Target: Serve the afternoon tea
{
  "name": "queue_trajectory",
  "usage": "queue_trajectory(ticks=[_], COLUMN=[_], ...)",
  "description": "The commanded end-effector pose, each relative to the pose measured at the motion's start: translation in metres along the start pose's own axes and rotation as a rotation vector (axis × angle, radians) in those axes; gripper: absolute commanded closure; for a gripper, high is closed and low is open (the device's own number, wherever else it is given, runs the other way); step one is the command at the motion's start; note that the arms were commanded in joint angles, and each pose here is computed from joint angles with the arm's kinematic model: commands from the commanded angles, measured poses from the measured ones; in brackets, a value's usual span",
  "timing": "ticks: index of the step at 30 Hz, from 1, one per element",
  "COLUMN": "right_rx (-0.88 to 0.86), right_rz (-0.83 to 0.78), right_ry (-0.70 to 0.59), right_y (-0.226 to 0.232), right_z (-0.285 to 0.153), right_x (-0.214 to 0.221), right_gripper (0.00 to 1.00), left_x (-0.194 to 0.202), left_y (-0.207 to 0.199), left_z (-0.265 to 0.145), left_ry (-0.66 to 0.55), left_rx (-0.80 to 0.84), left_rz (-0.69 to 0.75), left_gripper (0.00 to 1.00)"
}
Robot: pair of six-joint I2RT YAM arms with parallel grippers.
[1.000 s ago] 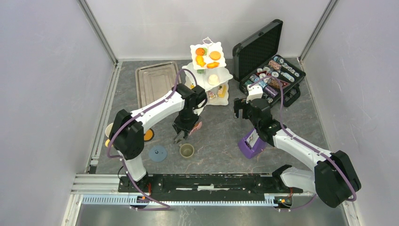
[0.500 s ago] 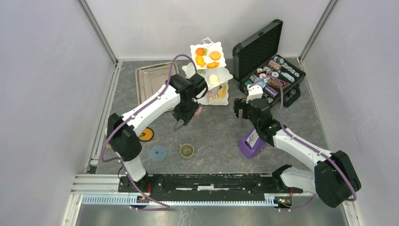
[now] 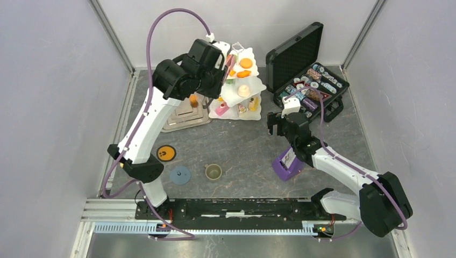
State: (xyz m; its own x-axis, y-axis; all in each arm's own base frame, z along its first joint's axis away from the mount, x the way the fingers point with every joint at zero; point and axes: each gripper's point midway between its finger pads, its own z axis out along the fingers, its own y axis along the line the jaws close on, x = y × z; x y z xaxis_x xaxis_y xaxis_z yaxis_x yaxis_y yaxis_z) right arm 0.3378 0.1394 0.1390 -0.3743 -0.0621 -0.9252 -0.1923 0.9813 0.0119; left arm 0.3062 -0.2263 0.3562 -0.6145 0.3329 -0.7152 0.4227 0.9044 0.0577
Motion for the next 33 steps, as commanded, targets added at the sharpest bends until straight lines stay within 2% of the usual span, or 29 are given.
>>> queue_trajectory(ticks=[1, 7, 10, 15, 23, 28, 33], right_rx=[0.003, 0.0, -0.01, -0.007, -0.013, -0.022, -0.027], right_rz=[0.01, 0.011, 0.012, 0.011, 0.012, 0.015, 0.019], right_ry=[-0.058, -0.055, -0.047, -0.044, -0.042, -0.041, -0.047], right_y=[0.001, 0.002, 0.004, 0.004, 0.005, 0.007, 0.007], right_z=[-0.003, -0.001, 0.001, 0.001, 0.002, 0.001, 0.0], right_x=[-0.024, -0.022, -0.02, -0.019, -0.019, -0.018, -0.019], right_gripper=[0.02, 0.02, 0.02, 0.02, 0.02, 0.02, 0.02], left_x=[-0.018, 0.005, 0.013, 0.031, 0.051, 0.046, 0.053], left_y=[-0.006, 0.025, 0.056, 0.105, 0.167, 0.2, 0.244], left_z=[0.01, 0.014, 0.003, -0.002, 0.02, 0.052, 0.121], left_ry=[-0.042, -0.027, -0.104, -0.216, -0.258, -0.2, -0.025], left_rx=[0.022, -0.105, -0.124, -0.171, -0.295, -0.319, -0.302], left_rz=[0.018, -0.043, -0.162, -0.303, -0.462, -0.542, -0.604], left_gripper=[0.77, 0.79, 0.8, 0.77, 0.78, 0.76, 0.75])
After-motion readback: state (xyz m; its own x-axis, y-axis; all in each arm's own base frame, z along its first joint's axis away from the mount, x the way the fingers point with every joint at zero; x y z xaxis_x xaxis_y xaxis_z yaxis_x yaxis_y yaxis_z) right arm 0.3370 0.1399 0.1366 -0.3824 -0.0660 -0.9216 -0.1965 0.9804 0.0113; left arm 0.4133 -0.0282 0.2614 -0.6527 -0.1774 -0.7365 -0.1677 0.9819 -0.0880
